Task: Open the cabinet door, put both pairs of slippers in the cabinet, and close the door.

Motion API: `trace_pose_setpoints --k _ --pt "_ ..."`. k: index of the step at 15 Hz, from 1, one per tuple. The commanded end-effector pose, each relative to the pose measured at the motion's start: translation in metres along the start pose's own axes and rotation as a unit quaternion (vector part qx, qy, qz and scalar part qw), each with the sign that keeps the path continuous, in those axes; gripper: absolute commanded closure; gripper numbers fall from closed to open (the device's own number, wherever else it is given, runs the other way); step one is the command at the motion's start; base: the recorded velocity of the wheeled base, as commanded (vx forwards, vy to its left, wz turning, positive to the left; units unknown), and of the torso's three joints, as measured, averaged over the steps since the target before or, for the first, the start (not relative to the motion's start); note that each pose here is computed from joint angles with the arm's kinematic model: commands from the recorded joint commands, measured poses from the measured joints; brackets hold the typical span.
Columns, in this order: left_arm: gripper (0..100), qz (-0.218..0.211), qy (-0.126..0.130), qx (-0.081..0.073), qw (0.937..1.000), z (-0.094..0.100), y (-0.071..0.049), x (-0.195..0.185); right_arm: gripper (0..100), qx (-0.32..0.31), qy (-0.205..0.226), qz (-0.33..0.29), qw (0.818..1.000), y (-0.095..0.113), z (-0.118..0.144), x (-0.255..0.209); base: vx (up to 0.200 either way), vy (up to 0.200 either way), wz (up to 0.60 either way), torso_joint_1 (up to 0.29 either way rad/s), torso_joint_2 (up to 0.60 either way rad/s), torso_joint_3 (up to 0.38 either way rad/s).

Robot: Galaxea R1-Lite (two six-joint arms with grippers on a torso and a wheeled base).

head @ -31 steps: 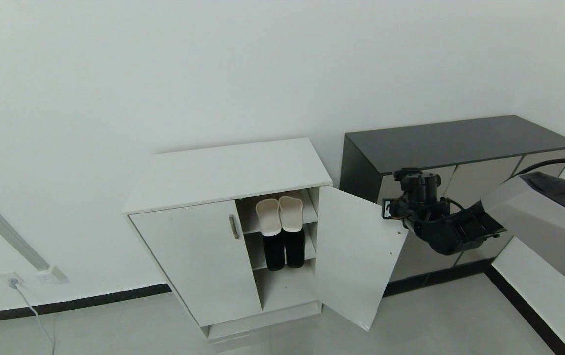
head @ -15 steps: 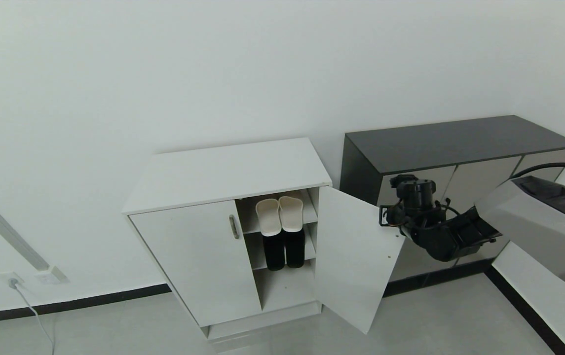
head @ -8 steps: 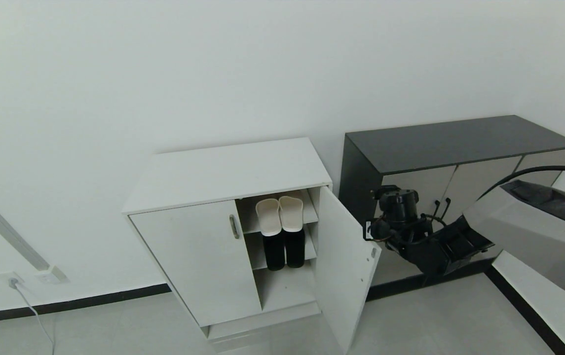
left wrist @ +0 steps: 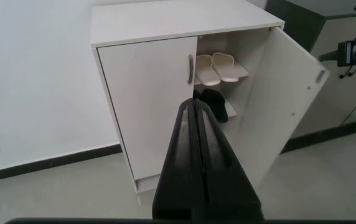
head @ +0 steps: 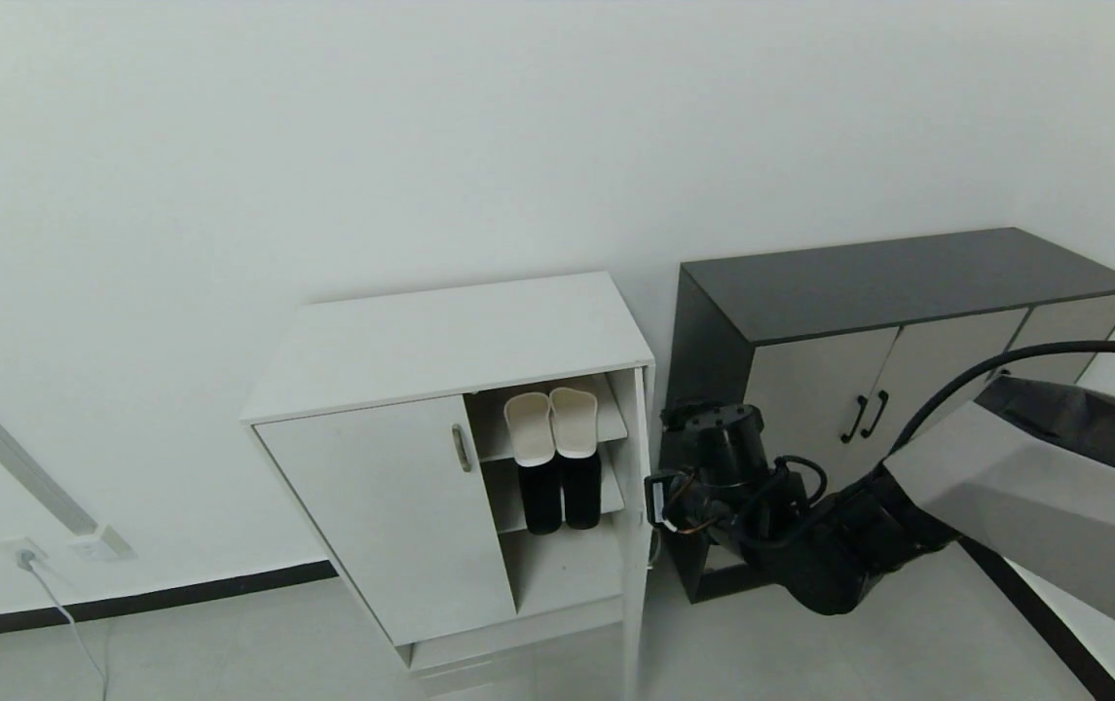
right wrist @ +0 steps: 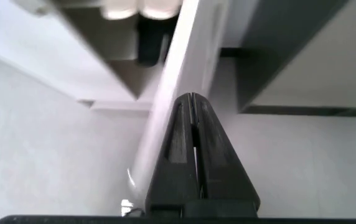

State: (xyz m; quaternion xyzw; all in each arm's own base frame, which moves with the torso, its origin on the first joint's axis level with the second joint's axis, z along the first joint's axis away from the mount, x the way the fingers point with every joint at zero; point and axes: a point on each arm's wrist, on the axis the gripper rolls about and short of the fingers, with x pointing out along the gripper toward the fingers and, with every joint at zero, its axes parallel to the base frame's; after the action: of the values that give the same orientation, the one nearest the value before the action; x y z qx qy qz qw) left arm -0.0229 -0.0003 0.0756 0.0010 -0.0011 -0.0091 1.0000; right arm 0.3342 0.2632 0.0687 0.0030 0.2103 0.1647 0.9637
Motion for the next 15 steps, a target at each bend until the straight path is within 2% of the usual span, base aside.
trace_pose_setpoints --k 1,3,7,11,15 --pt "100 0.001 0.000 0.000 1.0000 0.000 0.000 0.000 100 -0.004 -0.006 0.022 1.000 0.017 0.002 -0.012 0.000 0.000 0.00 0.000 0.00 0.000" --pt "100 0.001 0.000 -0.001 1.0000 0.000 0.000 0.000 100 0.005 -0.016 0.036 0.999 0.023 0.008 -0.021 0.000 0.000 0.00 0.000 0.00 0.000" --pt "100 0.001 0.000 -0.001 1.0000 0.000 0.000 0.000 100 0.001 -0.034 0.057 0.998 0.017 0.023 -0.046 0.000 0.000 0.00 0.000 0.00 0.000" --pt "100 0.001 0.000 -0.001 1.0000 0.000 0.000 0.000 100 -0.005 -0.027 0.065 0.998 0.017 0.021 -0.050 0.000 0.000 0.00 0.000 0.00 0.000" --pt "100 0.001 0.000 -0.001 1.0000 0.000 0.000 0.000 100 -0.016 -0.027 0.097 0.995 0.016 0.013 -0.052 0.000 0.000 0.60 -0.002 0.00 0.005"
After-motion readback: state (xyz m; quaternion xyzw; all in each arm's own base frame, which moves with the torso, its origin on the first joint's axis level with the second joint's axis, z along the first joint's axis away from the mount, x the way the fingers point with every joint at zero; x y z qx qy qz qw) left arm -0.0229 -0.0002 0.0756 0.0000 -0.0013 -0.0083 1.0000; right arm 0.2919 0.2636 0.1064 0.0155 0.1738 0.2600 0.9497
